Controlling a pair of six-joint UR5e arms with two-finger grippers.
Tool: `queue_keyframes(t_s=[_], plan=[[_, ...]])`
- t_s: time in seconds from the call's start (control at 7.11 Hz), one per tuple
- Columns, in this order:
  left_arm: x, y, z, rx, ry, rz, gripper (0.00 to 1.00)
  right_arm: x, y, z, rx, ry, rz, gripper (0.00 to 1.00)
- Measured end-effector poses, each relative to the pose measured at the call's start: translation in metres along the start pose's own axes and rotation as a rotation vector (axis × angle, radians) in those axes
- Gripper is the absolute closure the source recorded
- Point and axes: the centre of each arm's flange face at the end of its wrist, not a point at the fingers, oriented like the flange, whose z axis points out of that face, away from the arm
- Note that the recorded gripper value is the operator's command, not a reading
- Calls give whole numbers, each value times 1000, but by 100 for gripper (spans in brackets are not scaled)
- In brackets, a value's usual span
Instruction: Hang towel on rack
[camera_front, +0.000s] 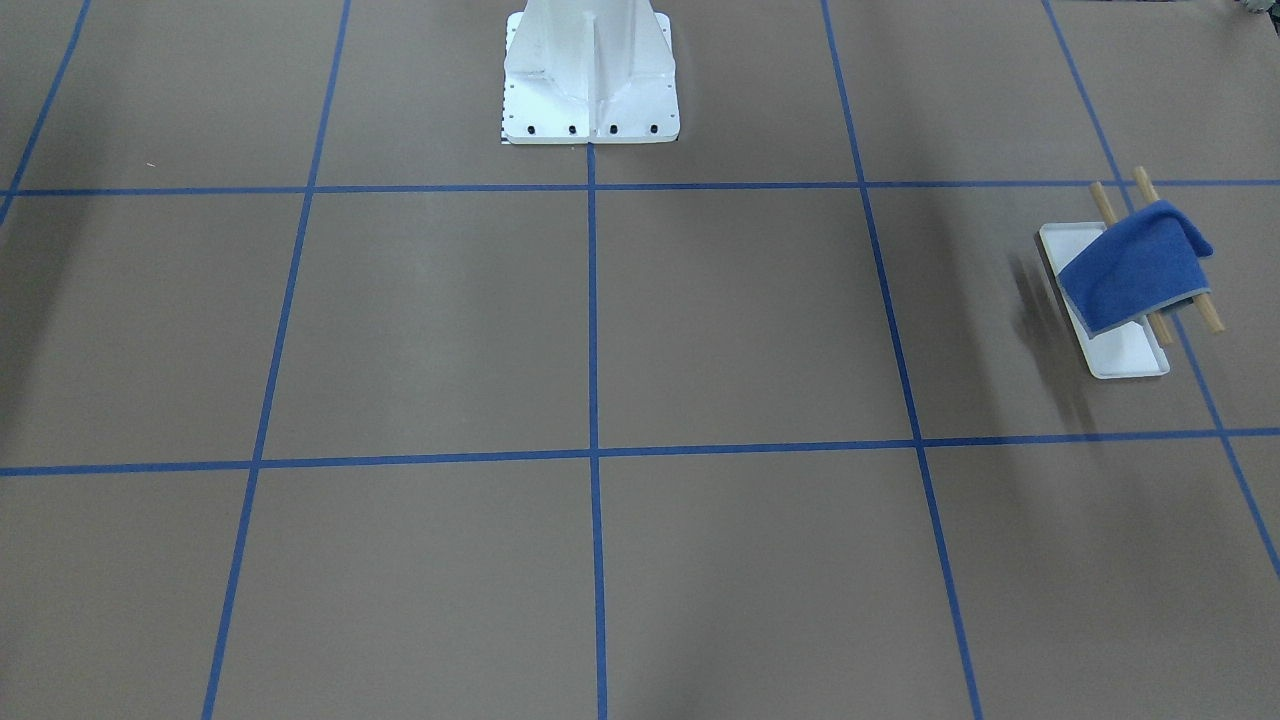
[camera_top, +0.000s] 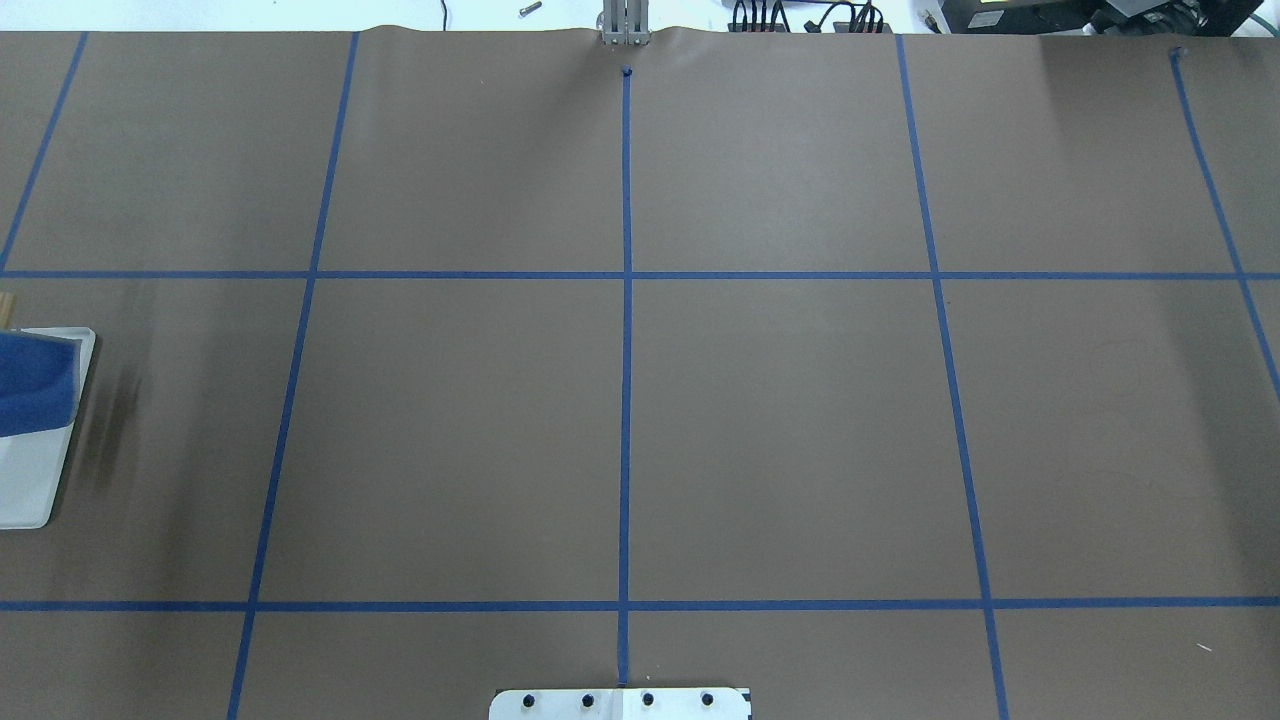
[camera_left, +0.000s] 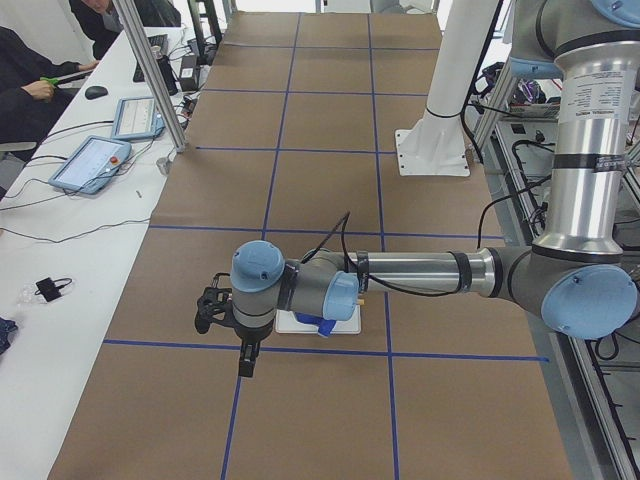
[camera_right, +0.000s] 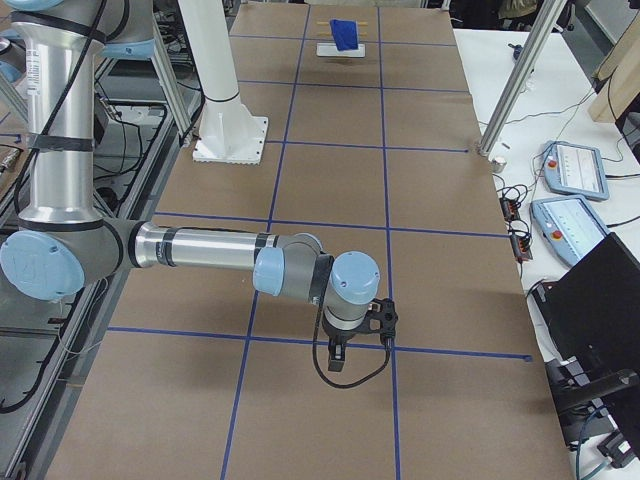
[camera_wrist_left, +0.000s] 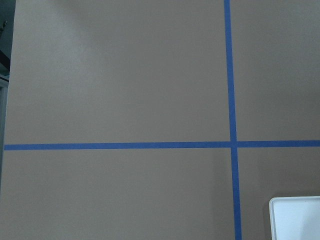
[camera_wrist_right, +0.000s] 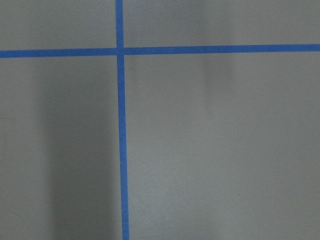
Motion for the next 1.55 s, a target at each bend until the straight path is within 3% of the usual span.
queue_keyframes(t_s=[0.84, 1.27, 1.55], plan=[[16, -3, 13, -25, -14, 30, 1, 7, 0, 0, 5, 68, -3, 0], [16, 0, 14, -28, -4, 27, 1, -10, -17, -20, 74, 69, 4, 0], [20, -1, 11, -24, 20, 30, 1, -17, -22, -25, 123, 40, 12, 0]])
